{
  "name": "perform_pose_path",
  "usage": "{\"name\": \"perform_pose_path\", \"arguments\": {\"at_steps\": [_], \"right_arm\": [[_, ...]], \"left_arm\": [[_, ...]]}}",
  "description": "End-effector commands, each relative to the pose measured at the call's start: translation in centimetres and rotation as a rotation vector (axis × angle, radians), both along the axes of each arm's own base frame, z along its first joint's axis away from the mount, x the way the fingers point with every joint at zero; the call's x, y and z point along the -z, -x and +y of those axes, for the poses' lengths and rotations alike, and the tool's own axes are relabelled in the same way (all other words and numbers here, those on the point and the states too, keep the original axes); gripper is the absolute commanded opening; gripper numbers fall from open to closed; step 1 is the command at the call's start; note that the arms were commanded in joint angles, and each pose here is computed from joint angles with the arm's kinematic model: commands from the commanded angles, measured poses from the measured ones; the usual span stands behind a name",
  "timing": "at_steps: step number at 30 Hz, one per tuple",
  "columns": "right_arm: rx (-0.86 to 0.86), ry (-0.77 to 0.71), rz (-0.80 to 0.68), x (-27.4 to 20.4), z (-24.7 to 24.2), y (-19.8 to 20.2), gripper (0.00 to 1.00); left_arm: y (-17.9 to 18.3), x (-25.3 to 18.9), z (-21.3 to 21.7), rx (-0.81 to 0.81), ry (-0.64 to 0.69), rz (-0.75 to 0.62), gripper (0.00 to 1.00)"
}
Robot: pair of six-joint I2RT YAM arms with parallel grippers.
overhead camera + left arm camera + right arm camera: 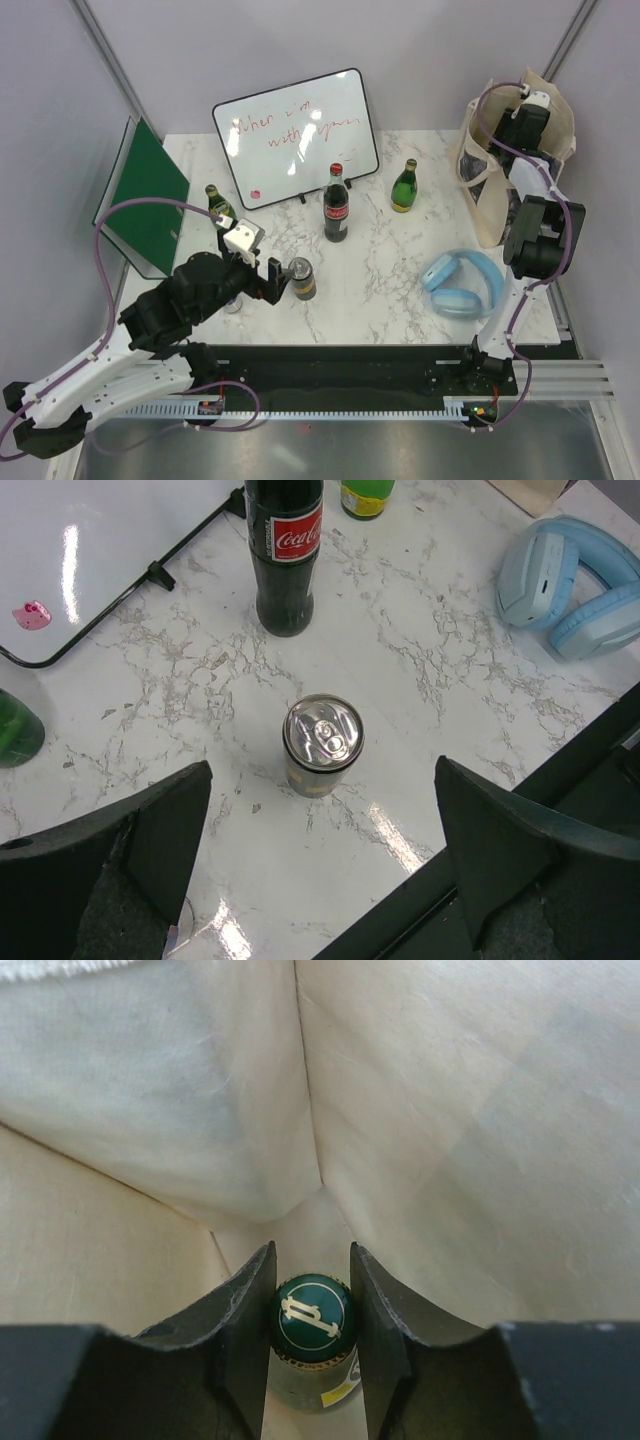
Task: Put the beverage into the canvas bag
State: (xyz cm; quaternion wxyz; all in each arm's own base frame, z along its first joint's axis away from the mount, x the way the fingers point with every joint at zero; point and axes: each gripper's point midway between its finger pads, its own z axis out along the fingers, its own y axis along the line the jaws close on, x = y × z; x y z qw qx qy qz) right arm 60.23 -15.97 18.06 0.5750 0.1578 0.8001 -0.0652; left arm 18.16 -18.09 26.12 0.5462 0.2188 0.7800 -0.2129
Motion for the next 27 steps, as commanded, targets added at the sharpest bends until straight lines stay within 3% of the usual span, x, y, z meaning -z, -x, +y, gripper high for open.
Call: {"name": "perform_pose_path", "arguments": {"at_steps": [1, 2, 10, 19, 27], "right_arm": [[0.053, 0.025, -0.150, -8.8, -1.0, 0.1, 0.46], [0.059, 0.031, -0.184, -11.3, -1.1, 0.4, 0.48], [0.036, -0.008, -0.209, -16.9, 0.2, 3.2, 0.68], [-0.005, -0.067, -0.281, -24.3, 3.5, 8.3, 0.70], [-0.182, -0.067, -0.256, -27.2, 14.9, 13.2, 0.71]], "left_arm": [[-0.8, -0.5, -0.1, -0.013, -0.003, -0.044, 1.00], [-0.7, -0.6, -0.1, -0.010, -0.003, -0.043, 1.00], [-0.2, -1.1, -0.4, 0.021, 0.022, -0.045, 1.00], [0.1, -1.6, -0.1, 0.022, 0.045, -0.055, 0.99], [0.3, -2.0, 0.0, 0.029, 0.062, -0.062, 1.00]]}}
